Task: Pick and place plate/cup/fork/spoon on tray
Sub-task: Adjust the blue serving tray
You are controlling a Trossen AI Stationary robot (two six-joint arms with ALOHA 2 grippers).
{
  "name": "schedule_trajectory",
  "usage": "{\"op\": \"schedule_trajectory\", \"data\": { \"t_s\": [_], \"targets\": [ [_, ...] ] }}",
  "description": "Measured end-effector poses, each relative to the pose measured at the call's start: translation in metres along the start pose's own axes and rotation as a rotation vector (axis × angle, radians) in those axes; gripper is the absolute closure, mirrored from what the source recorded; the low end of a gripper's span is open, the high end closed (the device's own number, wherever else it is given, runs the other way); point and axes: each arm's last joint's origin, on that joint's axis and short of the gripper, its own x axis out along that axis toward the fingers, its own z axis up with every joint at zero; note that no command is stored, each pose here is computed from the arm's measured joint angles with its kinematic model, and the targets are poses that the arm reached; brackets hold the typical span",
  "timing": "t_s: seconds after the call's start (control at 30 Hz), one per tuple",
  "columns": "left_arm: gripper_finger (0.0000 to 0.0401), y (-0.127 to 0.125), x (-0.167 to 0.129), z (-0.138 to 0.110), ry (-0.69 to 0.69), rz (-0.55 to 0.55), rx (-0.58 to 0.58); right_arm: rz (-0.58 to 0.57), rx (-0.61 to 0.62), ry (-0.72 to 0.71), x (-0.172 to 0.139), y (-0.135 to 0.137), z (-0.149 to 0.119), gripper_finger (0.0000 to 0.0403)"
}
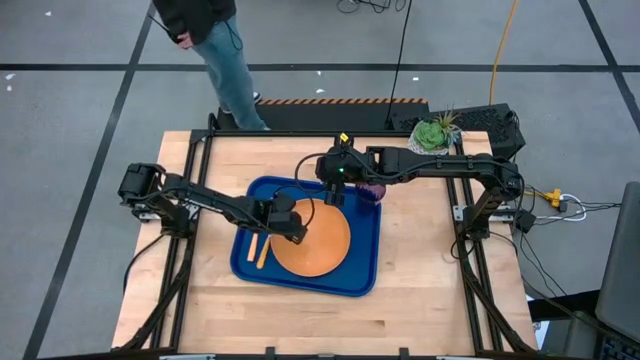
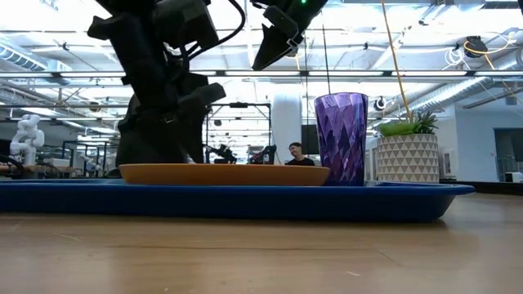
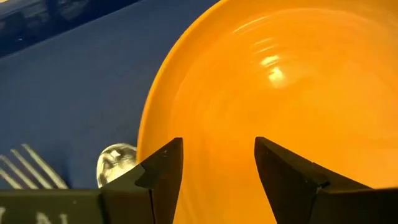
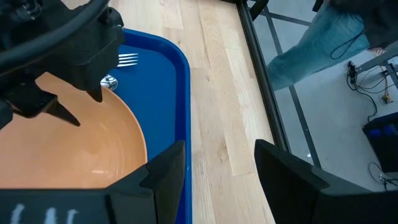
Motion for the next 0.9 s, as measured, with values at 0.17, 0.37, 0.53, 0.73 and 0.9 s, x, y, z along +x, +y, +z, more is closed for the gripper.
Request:
{"op": "schedule_trajectory", "data": {
  "t_s": [0.17, 0.37, 0.53, 0.73, 0.9],
  "targets": [
    [0.0201, 0.004, 0.000, 0.000, -0.019, 0.057, 0.020, 0.000, 0.000, 0.000, 0.000, 0.000, 0.000, 0.0218],
    [0.0201, 0.002, -0.003, 0.010, -0.181, 0.094, 0.136, 0.000, 0.000, 0.000, 0.000, 0.000, 0.000, 0.0218],
    [0.0201, 0.002, -0.011, 0.018, -0.318, 0.148, 0.196, 0.001, -0.002, 0.008, 0.000, 0.000, -0.001, 0.0218],
    [0.0201, 0.007, -0.014, 0.018, -0.307, 0.193, 0.257, 0.001, -0.004, 0.017, 0.000, 0.000, -0.002, 0.0218],
    [0.0201, 0.012, -0.012, 0.021, -0.314, 0.251, 0.309, -0.015, 0.025, -0.019, 0.001, -0.005, 0.001, 0.0218]
  ]
}}
